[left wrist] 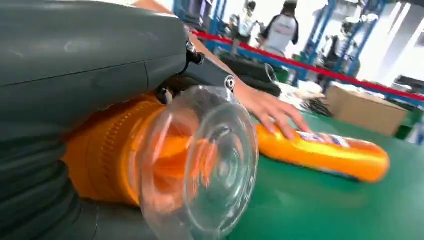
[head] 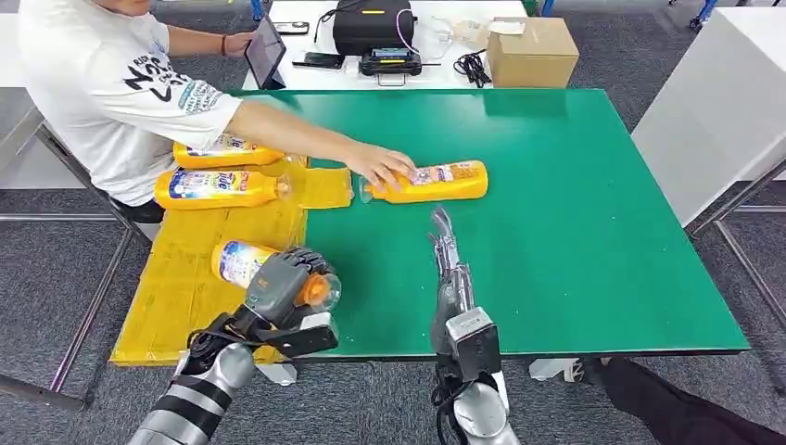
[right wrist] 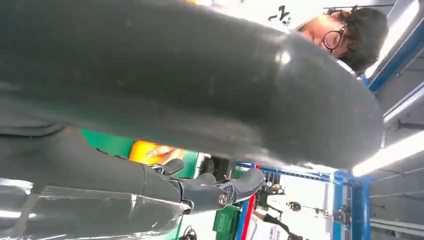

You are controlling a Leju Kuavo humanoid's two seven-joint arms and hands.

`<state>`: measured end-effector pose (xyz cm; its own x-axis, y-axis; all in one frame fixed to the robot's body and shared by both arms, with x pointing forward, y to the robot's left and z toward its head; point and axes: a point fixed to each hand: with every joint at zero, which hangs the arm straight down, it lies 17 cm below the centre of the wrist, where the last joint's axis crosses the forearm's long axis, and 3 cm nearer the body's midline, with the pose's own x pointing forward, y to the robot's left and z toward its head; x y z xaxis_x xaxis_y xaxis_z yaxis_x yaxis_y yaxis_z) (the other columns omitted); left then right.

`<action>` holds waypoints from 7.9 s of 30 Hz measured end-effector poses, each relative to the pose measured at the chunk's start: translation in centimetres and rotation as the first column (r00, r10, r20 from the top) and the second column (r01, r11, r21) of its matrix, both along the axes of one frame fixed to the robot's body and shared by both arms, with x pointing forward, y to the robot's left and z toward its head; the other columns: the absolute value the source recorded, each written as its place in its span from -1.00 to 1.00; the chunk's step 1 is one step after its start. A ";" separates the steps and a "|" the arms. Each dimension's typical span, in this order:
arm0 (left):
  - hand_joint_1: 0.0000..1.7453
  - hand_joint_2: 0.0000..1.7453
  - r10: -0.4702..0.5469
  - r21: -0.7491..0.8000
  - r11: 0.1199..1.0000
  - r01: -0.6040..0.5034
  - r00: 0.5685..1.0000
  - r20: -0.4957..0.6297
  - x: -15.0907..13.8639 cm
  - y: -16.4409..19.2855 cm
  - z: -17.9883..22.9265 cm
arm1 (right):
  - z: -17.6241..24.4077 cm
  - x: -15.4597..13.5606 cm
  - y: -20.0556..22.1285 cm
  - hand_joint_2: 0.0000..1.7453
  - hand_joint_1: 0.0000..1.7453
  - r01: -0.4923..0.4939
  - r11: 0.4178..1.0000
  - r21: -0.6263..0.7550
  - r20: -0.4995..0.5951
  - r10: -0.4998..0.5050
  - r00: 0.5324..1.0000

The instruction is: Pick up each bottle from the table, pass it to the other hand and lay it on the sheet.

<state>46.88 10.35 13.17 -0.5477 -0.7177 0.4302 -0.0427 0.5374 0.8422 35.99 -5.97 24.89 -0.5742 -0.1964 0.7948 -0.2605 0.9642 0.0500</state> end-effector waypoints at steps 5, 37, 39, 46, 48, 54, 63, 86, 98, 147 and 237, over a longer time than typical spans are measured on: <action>1.00 1.00 0.180 -0.059 0.984 -0.170 0.925 0.335 -0.5 3.8 7.2 | -0.3 0.0 0.5 -1.00 -1.00 -0.008 1.000 -0.012 -0.010 0.008 1.000; 1.00 1.00 0.260 0.376 0.894 -0.244 0.966 0.010 5.0 7.5 -5.7 | -2.0 0.1 1.9 -1.00 -1.00 -0.049 0.997 -0.052 -0.065 0.046 0.997; 1.00 1.00 0.266 0.423 0.876 -0.232 0.964 -0.023 5.1 7.7 -7.0 | -2.1 0.0 2.0 -1.00 -1.00 -0.054 0.997 -0.054 -0.069 0.050 0.996; 1.00 1.00 0.266 0.487 0.852 -0.191 0.960 -0.089 5.3 8.2 -9.1 | -2.4 0.0 2.2 -1.00 -1.00 -0.064 0.996 -0.057 -0.080 0.059 0.995; 1.00 1.00 0.265 0.492 0.850 -0.187 0.960 -0.091 5.4 8.2 -9.2 | -2.5 0.0 2.2 -1.00 -1.00 -0.063 0.996 -0.057 -0.081 0.058 0.995; -1.00 1.00 0.265 0.445 0.883 -0.148 0.941 -0.212 5.6 8.4 -10.4 | -2.7 0.0 2.4 -1.00 -1.00 -0.066 0.996 -0.061 -0.087 0.061 0.994; -1.00 1.00 0.224 0.276 0.954 -0.115 0.888 -0.402 6.1 8.9 -11.0 | -3.1 0.1 2.5 -1.00 -1.00 -0.068 0.995 -0.066 -0.099 0.061 0.993; -1.00 -1.00 -0.415 -0.622 0.750 -0.225 0.572 -0.707 2.6 7.4 -10.5 | -5.9 1.9 3.7 -1.00 -1.00 -0.085 0.993 -0.084 -0.183 0.068 0.981; -1.00 1.00 0.003 -0.760 0.541 -0.360 0.904 -0.427 5.3 14.3 -5.4 | -7.0 1.9 4.2 1.00 -1.00 -0.060 0.986 -0.152 -0.194 0.030 0.981; -1.00 1.00 0.150 -0.738 0.642 -0.207 0.978 -0.144 1.1 7.9 1.4 | -22.8 9.1 -9.2 1.00 -1.00 -0.291 0.412 -0.864 -0.375 -0.138 0.917; -1.00 1.00 -0.596 -0.962 0.123 -0.243 0.757 -0.268 -3.2 -1.4 -0.7 | -8.4 0.7 -6.8 1.00 0.94 0.442 0.654 -0.614 0.228 -0.390 0.892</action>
